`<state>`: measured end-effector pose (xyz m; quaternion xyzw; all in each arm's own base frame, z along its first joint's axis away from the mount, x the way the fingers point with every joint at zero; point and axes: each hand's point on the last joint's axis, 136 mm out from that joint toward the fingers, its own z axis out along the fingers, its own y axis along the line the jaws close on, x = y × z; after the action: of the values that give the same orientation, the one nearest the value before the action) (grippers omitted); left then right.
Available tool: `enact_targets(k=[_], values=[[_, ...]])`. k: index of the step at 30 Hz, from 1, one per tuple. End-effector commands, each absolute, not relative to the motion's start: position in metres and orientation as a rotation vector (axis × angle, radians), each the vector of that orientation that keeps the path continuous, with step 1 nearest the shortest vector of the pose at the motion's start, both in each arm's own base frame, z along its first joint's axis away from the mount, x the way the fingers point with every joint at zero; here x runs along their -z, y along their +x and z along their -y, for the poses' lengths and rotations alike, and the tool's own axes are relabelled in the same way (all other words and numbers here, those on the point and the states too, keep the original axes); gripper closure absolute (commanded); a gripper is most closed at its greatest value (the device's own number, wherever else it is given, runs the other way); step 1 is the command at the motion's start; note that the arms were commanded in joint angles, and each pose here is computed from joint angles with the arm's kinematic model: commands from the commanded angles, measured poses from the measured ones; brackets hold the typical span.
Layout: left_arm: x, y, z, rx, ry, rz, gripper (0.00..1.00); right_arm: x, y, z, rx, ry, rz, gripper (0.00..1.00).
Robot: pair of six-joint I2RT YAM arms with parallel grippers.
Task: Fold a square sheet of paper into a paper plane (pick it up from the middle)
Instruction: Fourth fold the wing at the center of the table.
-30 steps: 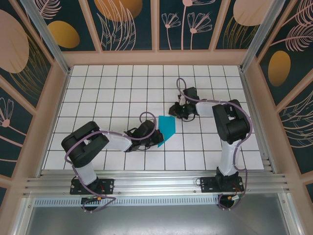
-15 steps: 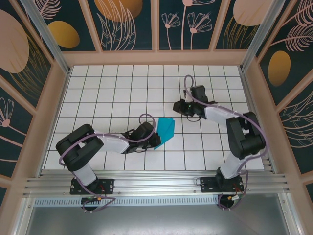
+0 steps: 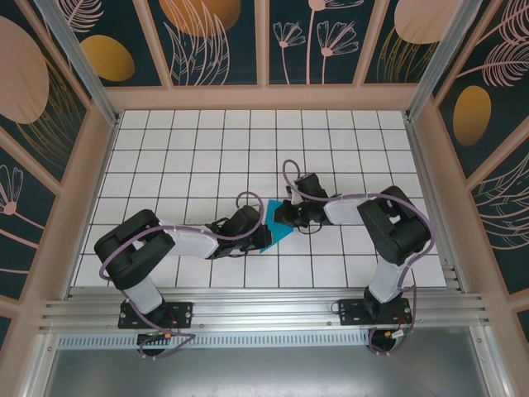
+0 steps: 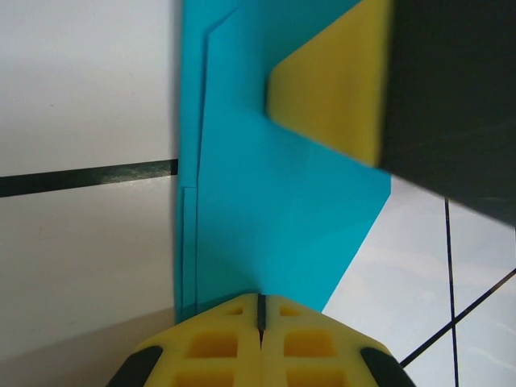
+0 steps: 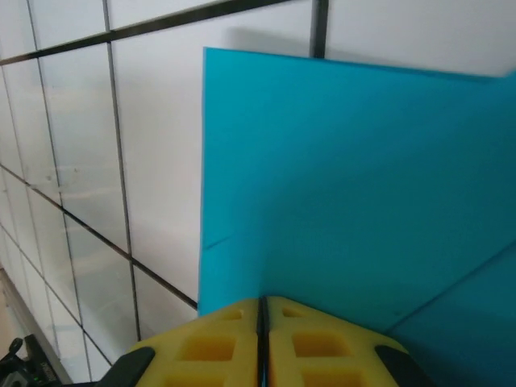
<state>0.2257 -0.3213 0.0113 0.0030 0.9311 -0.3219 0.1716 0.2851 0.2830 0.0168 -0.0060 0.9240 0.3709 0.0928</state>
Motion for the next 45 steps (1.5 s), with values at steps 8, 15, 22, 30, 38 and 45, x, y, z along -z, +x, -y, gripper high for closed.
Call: enact_targets(k=[8, 15, 22, 30, 38, 45], values=[[0.055, 0.156, 0.256, 0.629, 0.032, -3.007, 1.00, 0.029, 0.277, -0.256, -0.876, 0.084, -2.853, 0.91], [0.055, 0.142, 0.245, 0.603, 0.049, -3.056, 1.00, 0.031, 0.277, -0.253, -0.858, 0.104, -2.857, 0.91], [0.054, 0.127, 0.238, 0.616, 0.063, -3.088, 0.97, 0.032, 0.276, -0.252, -0.843, 0.107, -2.865, 0.91], [0.043, 0.138, 0.234, 0.561, 0.032, -3.036, 0.94, 0.028, 0.277, -0.252, -0.847, 0.103, -2.857, 0.91], [-0.043, 0.188, 0.289, 0.905, -0.067, -2.716, 0.82, 0.032, 0.274, -0.251, -0.847, 0.111, -2.868, 0.92], [-0.044, 0.179, 0.329, 1.144, 0.037, -2.750, 0.80, 0.033, 0.274, -0.252, -0.848, 0.114, -2.868, 0.92]])
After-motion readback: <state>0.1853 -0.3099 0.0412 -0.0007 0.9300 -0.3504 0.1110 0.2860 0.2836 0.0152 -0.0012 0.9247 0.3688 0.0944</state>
